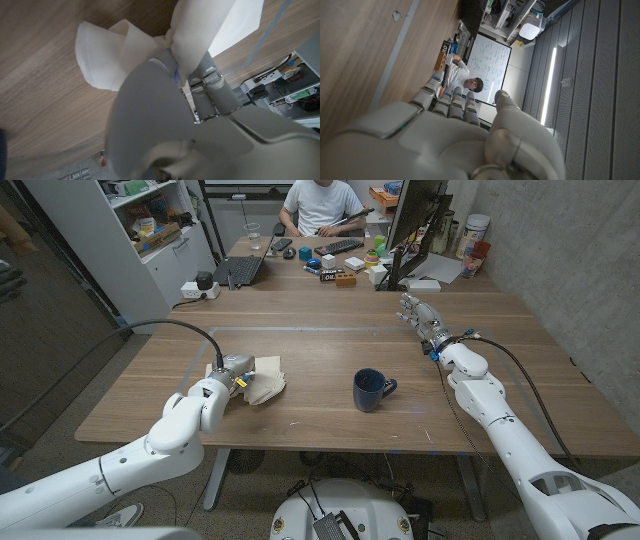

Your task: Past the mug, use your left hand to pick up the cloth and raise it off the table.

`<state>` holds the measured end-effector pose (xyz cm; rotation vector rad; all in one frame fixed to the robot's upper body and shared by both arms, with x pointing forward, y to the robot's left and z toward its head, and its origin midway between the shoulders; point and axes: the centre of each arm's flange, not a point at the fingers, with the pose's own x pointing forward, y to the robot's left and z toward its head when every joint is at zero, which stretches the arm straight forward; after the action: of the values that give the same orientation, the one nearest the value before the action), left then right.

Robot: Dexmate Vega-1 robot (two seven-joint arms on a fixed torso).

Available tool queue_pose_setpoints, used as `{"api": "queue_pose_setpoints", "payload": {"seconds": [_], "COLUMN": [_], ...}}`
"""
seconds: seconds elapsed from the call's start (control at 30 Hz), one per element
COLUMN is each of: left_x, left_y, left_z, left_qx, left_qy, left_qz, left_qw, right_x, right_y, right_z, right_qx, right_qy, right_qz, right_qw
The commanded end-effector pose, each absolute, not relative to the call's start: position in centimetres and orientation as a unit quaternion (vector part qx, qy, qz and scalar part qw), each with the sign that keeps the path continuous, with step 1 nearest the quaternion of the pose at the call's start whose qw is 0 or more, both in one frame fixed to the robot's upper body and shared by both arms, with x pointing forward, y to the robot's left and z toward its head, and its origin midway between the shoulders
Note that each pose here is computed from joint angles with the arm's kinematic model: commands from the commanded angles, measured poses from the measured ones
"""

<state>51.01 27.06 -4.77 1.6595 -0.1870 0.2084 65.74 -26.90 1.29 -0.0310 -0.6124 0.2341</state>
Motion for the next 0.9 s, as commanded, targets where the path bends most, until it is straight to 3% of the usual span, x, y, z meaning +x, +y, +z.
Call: {"api": "queue_pose_setpoints", "payload": {"seconds": [0.03,0.9], "left_x": [50.4,46.7], "left_y": [27.3,27.2], "left_z": [-2.6,5.3], "left_qx": [0.748,0.755], "left_qy": [-0.078,-0.112], "left_qz": [0.099,0.124], "left_qw": [0.651,0.634], "right_x": [65.7,65.8], "right_y": [-27.0,-27.0], "right_z": [1.3,1.8], "right_qx": [-0.013,-0.012], "right_qy": [-0.304,-0.312], "right_qz": [0.114,0.115], "right_qw": [0.946,0.943]}}
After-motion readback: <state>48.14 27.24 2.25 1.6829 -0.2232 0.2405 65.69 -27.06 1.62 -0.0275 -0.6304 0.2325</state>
